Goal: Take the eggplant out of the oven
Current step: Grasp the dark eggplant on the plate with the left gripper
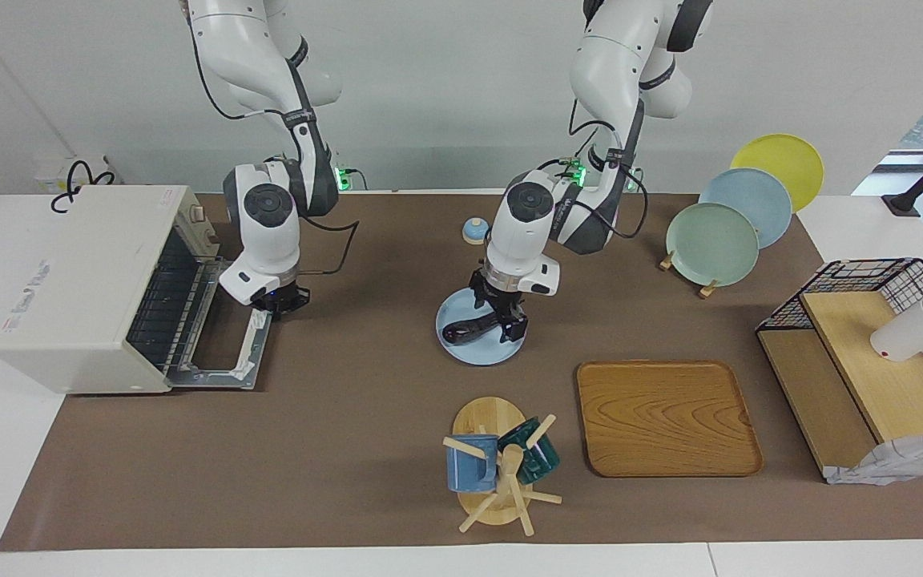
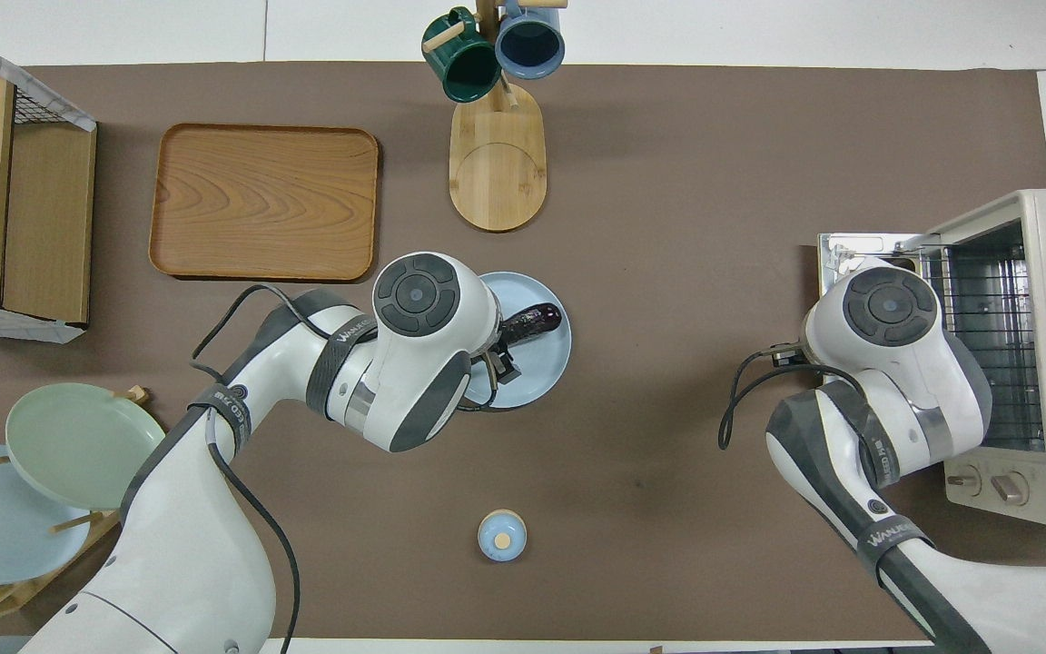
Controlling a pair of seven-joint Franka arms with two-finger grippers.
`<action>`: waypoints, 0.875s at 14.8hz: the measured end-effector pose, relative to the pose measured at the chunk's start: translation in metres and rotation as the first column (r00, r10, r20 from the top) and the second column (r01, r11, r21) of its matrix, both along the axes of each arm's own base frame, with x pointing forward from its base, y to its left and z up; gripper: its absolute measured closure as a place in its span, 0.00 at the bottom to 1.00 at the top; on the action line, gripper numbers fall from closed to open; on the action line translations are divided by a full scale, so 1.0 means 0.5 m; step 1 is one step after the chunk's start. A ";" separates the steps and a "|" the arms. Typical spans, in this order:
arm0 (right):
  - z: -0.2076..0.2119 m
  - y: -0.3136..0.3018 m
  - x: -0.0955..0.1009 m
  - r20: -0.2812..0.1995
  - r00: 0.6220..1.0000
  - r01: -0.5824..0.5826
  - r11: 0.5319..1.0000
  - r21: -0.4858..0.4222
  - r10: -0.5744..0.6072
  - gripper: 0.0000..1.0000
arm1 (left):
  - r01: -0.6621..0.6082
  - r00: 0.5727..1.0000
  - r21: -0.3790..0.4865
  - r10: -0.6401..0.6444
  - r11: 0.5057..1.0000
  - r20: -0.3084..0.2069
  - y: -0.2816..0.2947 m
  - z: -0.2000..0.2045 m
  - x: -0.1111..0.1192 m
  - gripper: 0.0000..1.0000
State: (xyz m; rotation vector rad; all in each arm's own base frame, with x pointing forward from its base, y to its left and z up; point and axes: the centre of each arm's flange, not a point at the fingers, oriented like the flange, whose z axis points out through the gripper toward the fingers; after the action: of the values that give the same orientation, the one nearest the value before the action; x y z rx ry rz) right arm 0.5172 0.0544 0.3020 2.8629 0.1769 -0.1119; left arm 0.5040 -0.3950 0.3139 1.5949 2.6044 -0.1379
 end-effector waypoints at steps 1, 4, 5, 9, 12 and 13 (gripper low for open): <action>0.014 0.003 0.005 -0.021 1.000 -0.019 1.000 -0.010 0.019 0.99 | 0.000 1.000 0.002 0.000 1.000 0.001 0.000 -0.003 0.000 0.03; 0.067 0.004 0.018 -0.070 0.995 -0.068 0.997 -0.033 0.065 0.99 | 0.015 1.000 0.023 -0.015 1.000 0.008 0.000 -0.016 0.000 0.04; 0.091 0.000 0.021 -0.080 0.994 -0.077 0.996 -0.039 0.074 0.99 | 0.017 1.000 0.027 -0.017 0.999 0.009 -0.001 -0.020 0.000 0.05; 0.175 -0.035 0.024 -0.098 0.991 -0.092 0.994 -0.053 0.087 0.99 | 0.042 0.999 0.051 -0.044 0.998 0.024 -0.001 -0.025 0.000 0.48; 0.224 -0.075 0.020 -0.096 0.991 -0.102 0.993 -0.052 0.097 0.99 | 0.051 0.998 0.058 -0.053 0.997 0.031 -0.002 -0.024 0.000 0.71; 0.239 -0.091 0.018 -0.095 0.990 -0.107 0.993 -0.051 0.102 0.99 | 0.052 0.998 0.058 -0.053 0.997 0.032 -0.002 -0.023 0.001 0.71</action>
State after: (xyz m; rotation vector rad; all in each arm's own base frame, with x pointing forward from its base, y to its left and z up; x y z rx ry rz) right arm 0.5263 0.0089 0.4214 2.7878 0.3362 -0.2254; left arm 0.5043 -0.3963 0.3026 1.6696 2.5646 -0.0404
